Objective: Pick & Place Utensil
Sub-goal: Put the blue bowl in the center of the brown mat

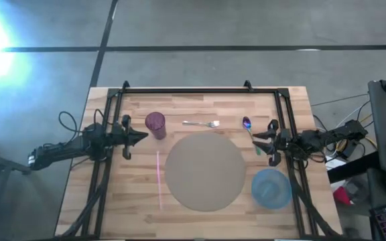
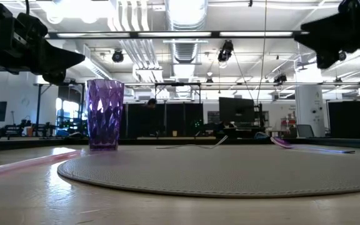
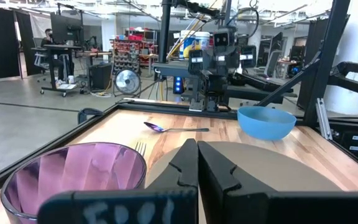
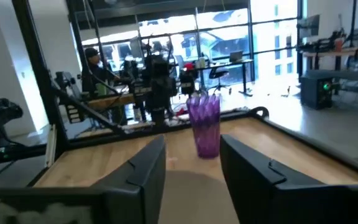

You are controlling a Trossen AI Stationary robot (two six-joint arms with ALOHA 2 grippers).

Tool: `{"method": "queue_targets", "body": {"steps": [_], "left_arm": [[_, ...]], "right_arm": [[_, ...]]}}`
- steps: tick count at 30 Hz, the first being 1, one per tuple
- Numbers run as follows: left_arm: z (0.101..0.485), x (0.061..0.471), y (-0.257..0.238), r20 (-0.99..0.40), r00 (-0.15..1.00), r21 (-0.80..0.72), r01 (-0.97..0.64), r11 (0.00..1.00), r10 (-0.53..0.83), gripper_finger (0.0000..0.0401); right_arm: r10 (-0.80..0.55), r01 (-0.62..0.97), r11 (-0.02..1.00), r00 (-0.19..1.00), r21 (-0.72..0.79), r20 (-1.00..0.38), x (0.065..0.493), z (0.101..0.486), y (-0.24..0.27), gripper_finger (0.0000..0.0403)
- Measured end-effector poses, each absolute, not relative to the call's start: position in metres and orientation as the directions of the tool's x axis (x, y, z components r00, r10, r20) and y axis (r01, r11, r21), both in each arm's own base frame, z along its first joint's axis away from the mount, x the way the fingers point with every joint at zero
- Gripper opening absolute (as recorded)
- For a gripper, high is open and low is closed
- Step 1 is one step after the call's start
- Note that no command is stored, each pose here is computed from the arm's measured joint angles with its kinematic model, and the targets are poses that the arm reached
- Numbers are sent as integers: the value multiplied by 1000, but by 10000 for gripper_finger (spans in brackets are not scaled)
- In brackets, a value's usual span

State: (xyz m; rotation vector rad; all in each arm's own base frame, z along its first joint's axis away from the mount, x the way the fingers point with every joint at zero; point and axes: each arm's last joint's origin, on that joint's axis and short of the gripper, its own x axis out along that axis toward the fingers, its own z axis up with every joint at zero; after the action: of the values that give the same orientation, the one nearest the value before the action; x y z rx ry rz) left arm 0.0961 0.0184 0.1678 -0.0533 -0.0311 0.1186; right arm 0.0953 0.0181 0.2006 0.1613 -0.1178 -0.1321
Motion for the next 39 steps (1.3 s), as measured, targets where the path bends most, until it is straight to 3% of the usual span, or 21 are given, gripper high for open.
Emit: {"method": "queue_targets", "body": {"steps": [8,15,23,30,39], "left_arm": [[168,96,18,27,993,-54,-117,992,119,0],[168,96,18,26,992,-47,-118,992,119,0],[168,96,18,26,993,-46,-118,992,119,0],[168,96,18,26,993,-46,-118,992,119,0],[168,96,18,25,993,-49,-118,992,119,0]], "right_arm": [[-155,150,984,987,92,38,79,259,12,190],[-154,159,981,987,114,-50,70,308,9,196],[-167,197,977,941,77,-293,74,351,11,196],[-186,225,974,809,1,-557,83,367,14,196],[-49,121,992,660,42,-750,116,364,31,196]]}}
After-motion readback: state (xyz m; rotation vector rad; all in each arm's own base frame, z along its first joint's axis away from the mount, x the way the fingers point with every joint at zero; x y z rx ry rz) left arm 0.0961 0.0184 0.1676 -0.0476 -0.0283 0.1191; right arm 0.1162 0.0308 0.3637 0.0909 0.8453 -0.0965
